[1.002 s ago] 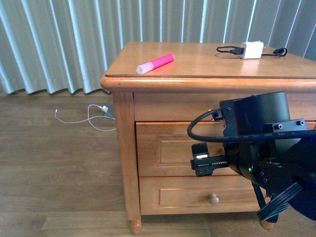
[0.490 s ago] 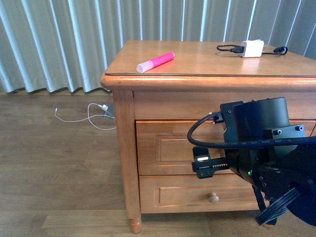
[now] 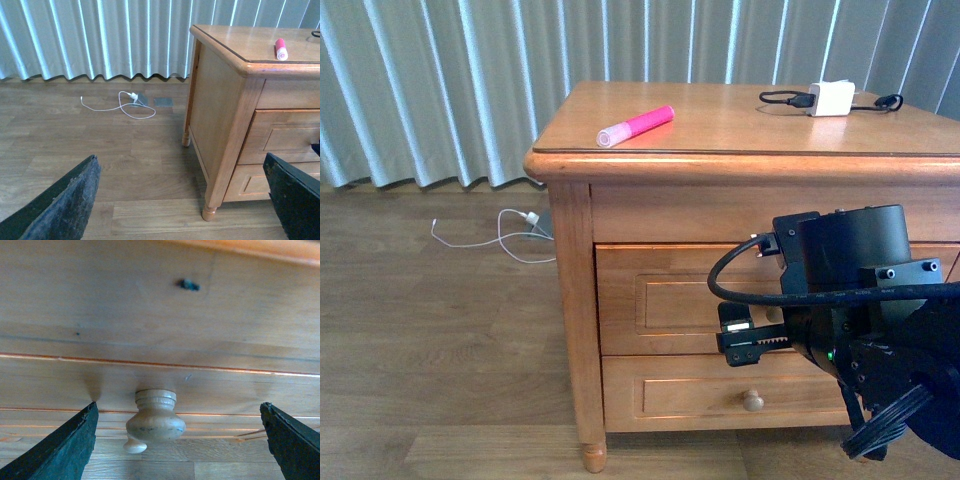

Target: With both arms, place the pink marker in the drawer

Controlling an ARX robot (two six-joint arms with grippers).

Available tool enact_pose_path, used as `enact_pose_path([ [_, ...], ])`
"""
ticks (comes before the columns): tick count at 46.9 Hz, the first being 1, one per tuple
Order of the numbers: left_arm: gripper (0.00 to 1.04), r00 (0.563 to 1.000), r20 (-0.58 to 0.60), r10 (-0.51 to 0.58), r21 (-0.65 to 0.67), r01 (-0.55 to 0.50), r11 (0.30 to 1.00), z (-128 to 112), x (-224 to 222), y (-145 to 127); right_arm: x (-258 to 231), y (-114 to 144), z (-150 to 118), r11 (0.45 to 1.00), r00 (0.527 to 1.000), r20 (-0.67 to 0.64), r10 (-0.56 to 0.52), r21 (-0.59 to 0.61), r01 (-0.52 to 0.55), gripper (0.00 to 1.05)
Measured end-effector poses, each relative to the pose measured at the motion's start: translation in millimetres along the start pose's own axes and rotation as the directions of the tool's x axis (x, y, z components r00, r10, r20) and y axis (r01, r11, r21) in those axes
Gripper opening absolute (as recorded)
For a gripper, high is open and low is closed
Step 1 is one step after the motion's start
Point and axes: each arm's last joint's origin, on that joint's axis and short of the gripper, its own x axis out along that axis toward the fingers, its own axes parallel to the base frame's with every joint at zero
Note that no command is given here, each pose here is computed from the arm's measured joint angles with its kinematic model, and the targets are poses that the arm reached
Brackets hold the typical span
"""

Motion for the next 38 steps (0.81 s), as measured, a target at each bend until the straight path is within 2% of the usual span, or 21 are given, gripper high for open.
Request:
enact_pose_path([
  [14, 0.99, 1.000, 0.000, 0.000, 0.000, 0.000, 1.000, 0.0, 0.0, 0.0, -0.5, 1.8, 1.0, 1.000, 1.000, 0.013, 0.019, 0.015, -0.019, 0.96],
  [16, 0.99, 1.000, 0.000, 0.000, 0.000, 0.000, 1.000, 0.0, 0.0, 0.0, -0.6, 2.0, 1.0, 1.000, 1.000, 0.013, 0.022, 0.017, -0.022, 0.93],
  [31, 0.99, 1.000, 0.000, 0.000, 0.000, 0.000, 1.000, 0.0, 0.0, 0.0, -1.5, 5.2, 0.4, 0.999, 0.999, 0.007, 0.039, 0.013, -0.039, 0.27],
  [38, 0.99, 1.000, 0.000, 0.000, 0.000, 0.000, 1.000, 0.0, 0.0, 0.0, -3.9, 5.5, 0.5, 0.999, 0.998, -0.028, 0.049, 0.015, -0.049, 0.23],
])
